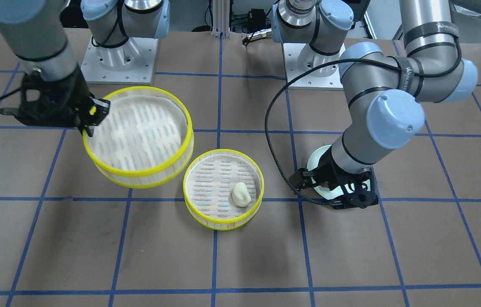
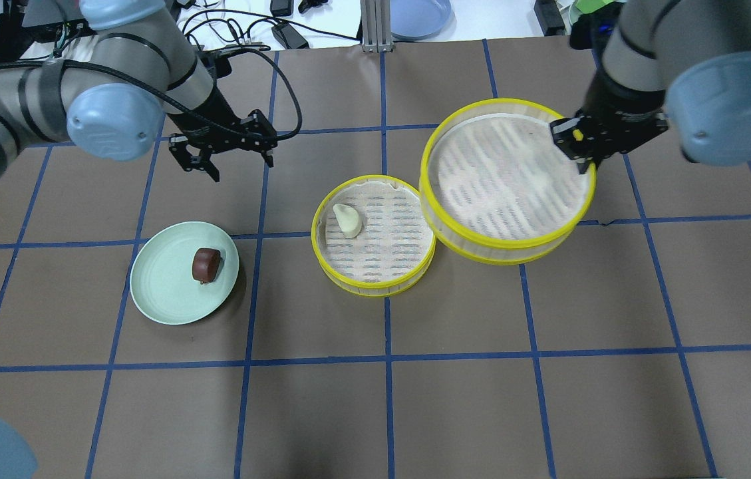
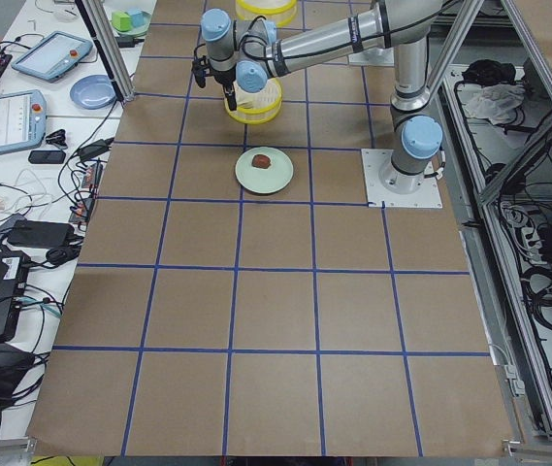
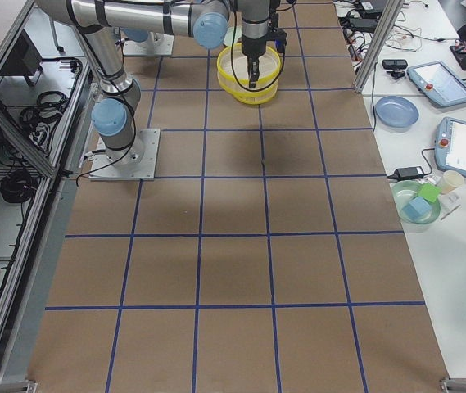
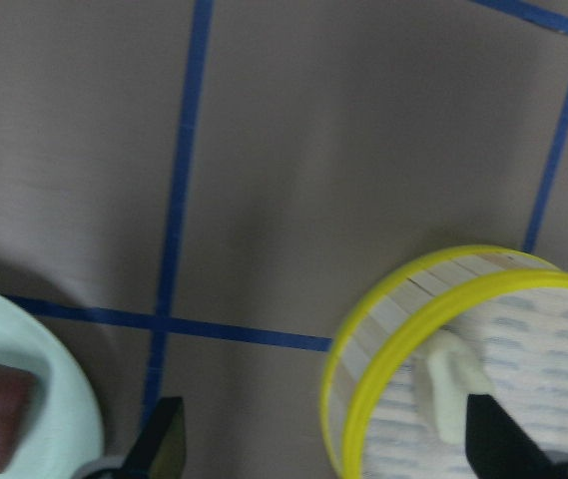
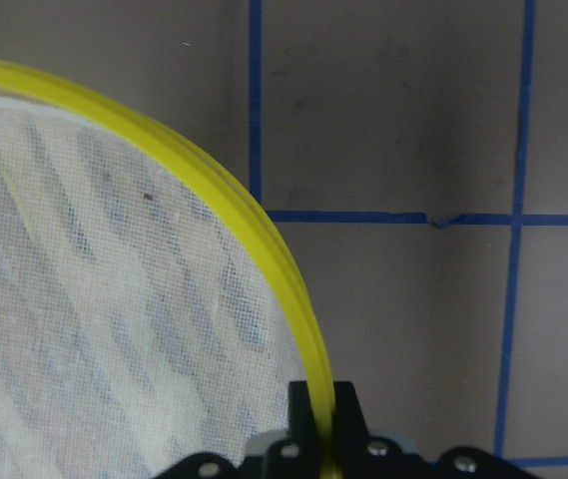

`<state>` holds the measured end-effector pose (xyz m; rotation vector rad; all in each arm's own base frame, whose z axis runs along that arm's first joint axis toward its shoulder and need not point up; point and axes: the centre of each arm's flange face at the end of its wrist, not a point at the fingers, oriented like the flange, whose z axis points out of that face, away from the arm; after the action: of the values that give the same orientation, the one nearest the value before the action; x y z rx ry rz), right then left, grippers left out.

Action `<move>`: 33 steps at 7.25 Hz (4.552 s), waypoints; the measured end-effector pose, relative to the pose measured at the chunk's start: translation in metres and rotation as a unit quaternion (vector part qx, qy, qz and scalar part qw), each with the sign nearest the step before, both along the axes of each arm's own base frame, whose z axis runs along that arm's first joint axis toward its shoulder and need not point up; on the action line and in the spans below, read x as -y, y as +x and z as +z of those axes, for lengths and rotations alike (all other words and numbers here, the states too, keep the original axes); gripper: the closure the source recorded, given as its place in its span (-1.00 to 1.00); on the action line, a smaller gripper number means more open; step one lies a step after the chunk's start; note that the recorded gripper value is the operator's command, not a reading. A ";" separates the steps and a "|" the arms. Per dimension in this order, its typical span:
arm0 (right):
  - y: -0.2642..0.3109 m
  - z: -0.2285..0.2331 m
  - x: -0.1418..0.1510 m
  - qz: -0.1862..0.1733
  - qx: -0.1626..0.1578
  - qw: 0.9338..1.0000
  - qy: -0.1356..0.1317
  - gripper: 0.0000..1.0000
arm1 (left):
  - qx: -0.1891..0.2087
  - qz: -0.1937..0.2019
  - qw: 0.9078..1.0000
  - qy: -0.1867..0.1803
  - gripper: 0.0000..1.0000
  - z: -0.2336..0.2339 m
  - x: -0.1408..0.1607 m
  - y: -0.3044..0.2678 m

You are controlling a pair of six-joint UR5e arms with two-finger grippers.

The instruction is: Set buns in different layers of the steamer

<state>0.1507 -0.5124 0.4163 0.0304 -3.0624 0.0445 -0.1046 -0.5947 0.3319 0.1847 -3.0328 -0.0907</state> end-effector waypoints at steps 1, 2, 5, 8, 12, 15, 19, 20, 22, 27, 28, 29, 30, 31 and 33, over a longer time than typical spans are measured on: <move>0.058 -0.035 0.008 -0.012 0.002 1.000 -0.004 1.00 | 0.012 -0.032 0.999 0.013 -0.96 -0.002 -0.006 0.034; 0.104 -0.069 0.010 -0.025 0.003 1.000 -0.007 1.00 | 0.016 -0.061 0.997 0.033 -0.96 -0.016 -0.016 0.056; 0.148 -0.117 0.013 -0.022 -0.005 1.000 -0.007 1.00 | 0.000 -0.120 0.987 0.104 -0.95 -0.081 -0.048 0.079; 0.148 -0.128 0.014 -0.015 -0.020 1.000 -0.002 1.00 | -0.022 -0.121 0.982 0.146 -0.55 -0.126 -0.060 0.077; 0.150 -0.136 0.010 -0.014 -0.021 1.000 0.006 1.00 | -0.026 -0.117 0.980 0.160 1.00 -0.145 -0.052 0.079; 0.153 -0.140 0.008 -0.011 -0.024 1.000 0.011 1.00 | -0.009 -0.102 0.985 0.138 1.00 -0.110 -0.032 0.084; 0.157 -0.144 0.013 -0.022 -0.020 0.999 0.011 0.86 | 0.011 -0.016 0.997 0.073 1.00 0.022 -0.017 0.073; 0.157 -0.145 0.014 -0.028 -0.022 0.999 0.011 0.11 | -0.001 0.007 0.998 0.058 1.00 0.042 -0.021 0.066; 0.156 -0.145 0.013 -0.032 -0.026 0.999 0.016 -1.00 | -0.035 0.058 0.997 0.043 1.00 0.066 -0.029 0.027; 0.074 0.051 -0.008 -0.096 0.032 0.994 -0.033 -1.00 | -0.172 0.141 0.973 0.066 1.00 0.056 -0.036 -0.103; 0.051 0.089 -0.023 -0.115 0.041 0.992 -0.037 -1.00 | -0.193 0.138 0.969 0.073 0.74 0.041 -0.035 -0.119; 0.038 0.110 -0.038 -0.124 0.034 0.991 -0.034 -1.00 | -0.204 0.133 0.967 0.071 -0.47 0.021 -0.037 -0.136; 0.032 0.118 -0.049 -0.126 0.022 0.991 -0.028 -1.00 | -0.210 0.133 0.967 0.063 -0.99 0.001 -0.037 -0.151; 0.030 0.122 -0.052 -0.126 0.017 0.991 -0.032 -1.00 | -0.212 0.135 0.966 0.058 -1.00 -0.011 -0.036 -0.159; 0.029 0.127 -0.049 -0.124 0.020 0.991 -0.053 -1.00 | -0.210 0.135 0.967 0.051 -1.00 -0.015 -0.033 -0.161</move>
<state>0.1799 -0.4630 0.5433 -0.3617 -3.0724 0.1947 -0.2660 -0.5613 0.3169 0.5148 -2.5560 -0.2312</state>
